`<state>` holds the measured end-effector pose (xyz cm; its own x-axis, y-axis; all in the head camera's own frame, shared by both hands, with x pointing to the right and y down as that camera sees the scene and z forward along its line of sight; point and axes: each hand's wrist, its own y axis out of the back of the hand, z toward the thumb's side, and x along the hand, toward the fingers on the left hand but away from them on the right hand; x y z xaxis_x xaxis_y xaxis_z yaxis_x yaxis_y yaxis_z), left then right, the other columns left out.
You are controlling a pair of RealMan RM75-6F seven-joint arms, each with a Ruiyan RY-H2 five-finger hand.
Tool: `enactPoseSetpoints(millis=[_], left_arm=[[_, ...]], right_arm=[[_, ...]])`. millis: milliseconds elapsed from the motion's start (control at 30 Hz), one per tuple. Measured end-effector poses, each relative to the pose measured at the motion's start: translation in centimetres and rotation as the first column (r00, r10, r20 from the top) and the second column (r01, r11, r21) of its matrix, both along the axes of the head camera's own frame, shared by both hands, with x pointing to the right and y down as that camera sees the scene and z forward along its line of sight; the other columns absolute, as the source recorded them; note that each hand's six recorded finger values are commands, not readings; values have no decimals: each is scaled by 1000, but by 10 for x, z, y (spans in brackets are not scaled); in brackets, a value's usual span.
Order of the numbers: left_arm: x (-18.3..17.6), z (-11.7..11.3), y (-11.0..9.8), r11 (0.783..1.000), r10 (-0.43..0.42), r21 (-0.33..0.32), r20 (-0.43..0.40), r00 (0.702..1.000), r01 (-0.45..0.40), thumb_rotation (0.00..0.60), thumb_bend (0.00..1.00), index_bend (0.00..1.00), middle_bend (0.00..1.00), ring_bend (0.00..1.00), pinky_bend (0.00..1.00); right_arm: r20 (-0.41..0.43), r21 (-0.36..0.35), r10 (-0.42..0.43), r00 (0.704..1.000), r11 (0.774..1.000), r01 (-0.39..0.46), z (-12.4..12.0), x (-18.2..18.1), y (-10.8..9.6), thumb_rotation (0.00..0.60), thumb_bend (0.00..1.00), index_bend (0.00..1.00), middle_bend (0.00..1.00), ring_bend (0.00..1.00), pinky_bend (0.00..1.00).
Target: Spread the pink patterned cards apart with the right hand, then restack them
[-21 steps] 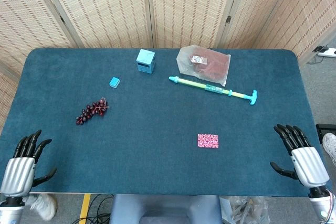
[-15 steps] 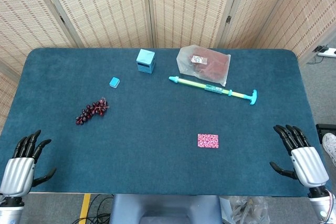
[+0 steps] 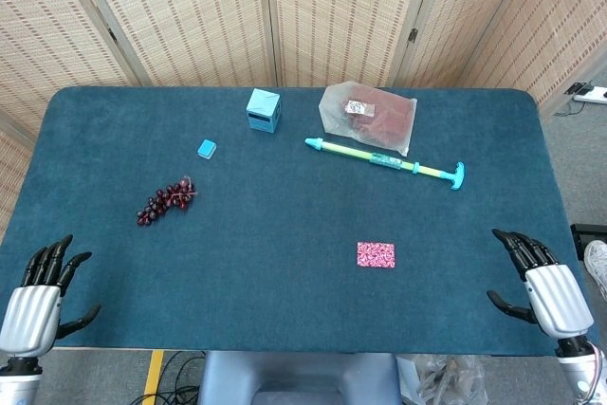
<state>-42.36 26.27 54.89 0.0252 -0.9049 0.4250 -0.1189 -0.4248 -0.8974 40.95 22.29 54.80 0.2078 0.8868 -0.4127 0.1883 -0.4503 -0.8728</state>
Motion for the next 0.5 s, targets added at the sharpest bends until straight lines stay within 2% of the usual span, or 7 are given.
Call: enactPoseSetpoints(millis=[233,500], left_arm=[[-1,-1,0,1000,-2,2,-1,1000,2,600,231,223,30,21,90],[-3,0,1,1000,-6,0,2,1000,6,600,230,225,29,22,90]], right_arm=[[-7,-16,-29,1000,999,29,3,-7,-5,600,254,154,356,340,363],[-11,-67,-73,997,995,72,15,-20,-8,600,254,224,591,616,577]])
